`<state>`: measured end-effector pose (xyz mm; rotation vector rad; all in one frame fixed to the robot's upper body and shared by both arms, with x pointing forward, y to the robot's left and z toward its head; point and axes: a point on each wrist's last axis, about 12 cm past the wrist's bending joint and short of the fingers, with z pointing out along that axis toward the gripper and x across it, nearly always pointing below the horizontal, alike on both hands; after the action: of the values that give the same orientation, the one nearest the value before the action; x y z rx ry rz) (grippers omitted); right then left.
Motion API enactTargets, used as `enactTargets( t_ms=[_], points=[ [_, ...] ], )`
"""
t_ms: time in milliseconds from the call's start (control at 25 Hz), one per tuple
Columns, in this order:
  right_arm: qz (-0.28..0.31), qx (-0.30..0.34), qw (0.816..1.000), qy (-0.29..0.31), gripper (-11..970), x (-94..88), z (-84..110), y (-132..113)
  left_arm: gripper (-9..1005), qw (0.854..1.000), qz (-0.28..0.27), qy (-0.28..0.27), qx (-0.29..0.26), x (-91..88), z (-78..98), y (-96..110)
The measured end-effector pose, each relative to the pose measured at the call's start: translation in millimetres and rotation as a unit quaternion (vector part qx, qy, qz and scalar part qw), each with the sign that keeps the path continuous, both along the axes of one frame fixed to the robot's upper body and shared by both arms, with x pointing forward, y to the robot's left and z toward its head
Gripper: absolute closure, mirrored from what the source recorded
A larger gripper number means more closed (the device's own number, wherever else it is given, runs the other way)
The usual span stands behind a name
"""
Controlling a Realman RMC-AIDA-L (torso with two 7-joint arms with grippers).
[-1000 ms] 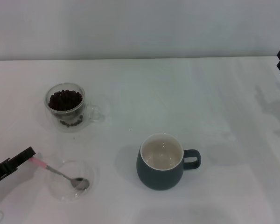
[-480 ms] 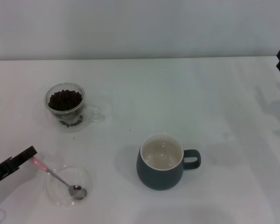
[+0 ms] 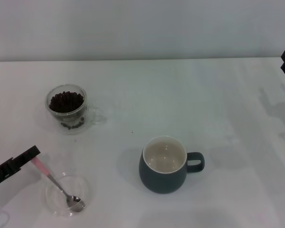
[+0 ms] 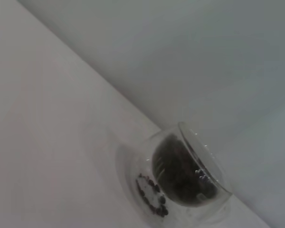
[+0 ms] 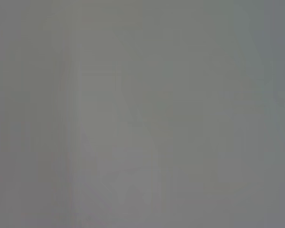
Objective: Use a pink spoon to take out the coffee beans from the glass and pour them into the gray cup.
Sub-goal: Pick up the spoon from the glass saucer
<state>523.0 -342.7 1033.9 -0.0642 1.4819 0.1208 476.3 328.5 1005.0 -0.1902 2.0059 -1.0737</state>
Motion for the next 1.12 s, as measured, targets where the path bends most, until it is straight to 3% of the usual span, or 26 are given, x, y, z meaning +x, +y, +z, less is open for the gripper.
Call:
enactTargets(
  t_ms=[1120],
  points=[
    [0.006, 0.01, 1.0, 0.0, 266, -1.0, -0.9, 4, 861, 0.996, -0.018, -0.075, -0.037, 2.2, 25.6, 8]
  ],
)
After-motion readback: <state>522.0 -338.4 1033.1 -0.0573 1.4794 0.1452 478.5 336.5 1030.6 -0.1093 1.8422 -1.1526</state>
